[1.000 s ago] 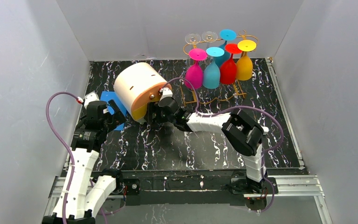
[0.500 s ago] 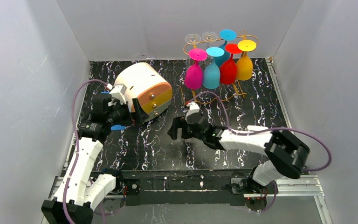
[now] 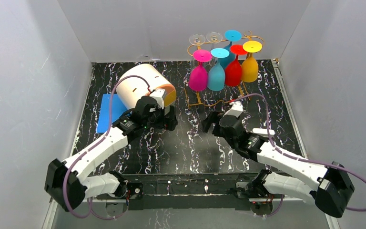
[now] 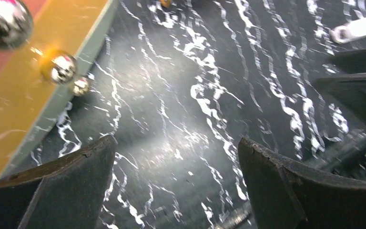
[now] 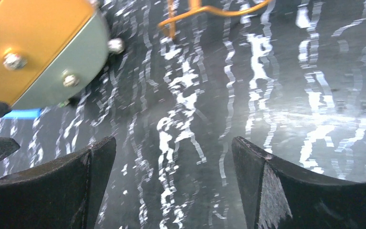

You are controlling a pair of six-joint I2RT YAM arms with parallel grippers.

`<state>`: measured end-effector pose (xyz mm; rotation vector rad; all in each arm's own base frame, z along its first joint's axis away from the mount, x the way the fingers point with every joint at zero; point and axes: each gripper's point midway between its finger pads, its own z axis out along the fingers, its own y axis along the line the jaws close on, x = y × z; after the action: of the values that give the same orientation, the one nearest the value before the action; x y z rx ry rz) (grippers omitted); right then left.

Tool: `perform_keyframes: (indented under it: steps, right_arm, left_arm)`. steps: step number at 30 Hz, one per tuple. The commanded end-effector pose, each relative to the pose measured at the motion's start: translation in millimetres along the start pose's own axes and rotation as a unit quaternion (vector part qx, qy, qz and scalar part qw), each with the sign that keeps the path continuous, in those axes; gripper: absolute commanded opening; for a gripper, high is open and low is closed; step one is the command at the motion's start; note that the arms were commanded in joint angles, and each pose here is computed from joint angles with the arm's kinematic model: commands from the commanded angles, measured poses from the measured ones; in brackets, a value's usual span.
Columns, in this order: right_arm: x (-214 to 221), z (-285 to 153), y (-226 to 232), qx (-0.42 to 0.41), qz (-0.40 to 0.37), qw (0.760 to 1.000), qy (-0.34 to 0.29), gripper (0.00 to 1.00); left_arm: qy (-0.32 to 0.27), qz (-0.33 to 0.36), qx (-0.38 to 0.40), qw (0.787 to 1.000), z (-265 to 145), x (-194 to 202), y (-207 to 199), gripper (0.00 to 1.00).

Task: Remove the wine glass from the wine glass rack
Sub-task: Move the distractor to the center of the board.

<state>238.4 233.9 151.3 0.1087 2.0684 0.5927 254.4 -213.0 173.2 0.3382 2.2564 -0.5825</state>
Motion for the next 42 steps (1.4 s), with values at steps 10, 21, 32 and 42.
perform_keyframes:
  steps: [10, 21, 32, 42]
  right_arm:
    - [-48.5, -20.7, -57.2, 0.087, 0.004, 0.996, -0.013, 0.99]
    - [-61.8, -13.1, -79.0, 0.118, 0.006, 0.993, 0.01, 0.99]
    - [-109.0, -3.5, -84.2, 0.099, 0.048, 0.993, 0.04, 0.99]
    - [-185.0, 0.1, -92.7, 0.039, 0.133, 0.99, 0.022, 0.99]
  left_arm:
    - [-0.051, 0.112, -0.259, 0.958, 41.1, -51.5, 88.7, 0.98]
    - [-0.05, 0.073, -0.256, 0.962, 68.7, -83.8, 152.2, 0.98]
    - [-0.025, 0.037, -0.261, 0.964, 111.5, -99.2, 193.7, 0.98]
    - [-0.04, -0.01, -0.233, 0.972, 89.9, -102.7, 177.7, 0.98]
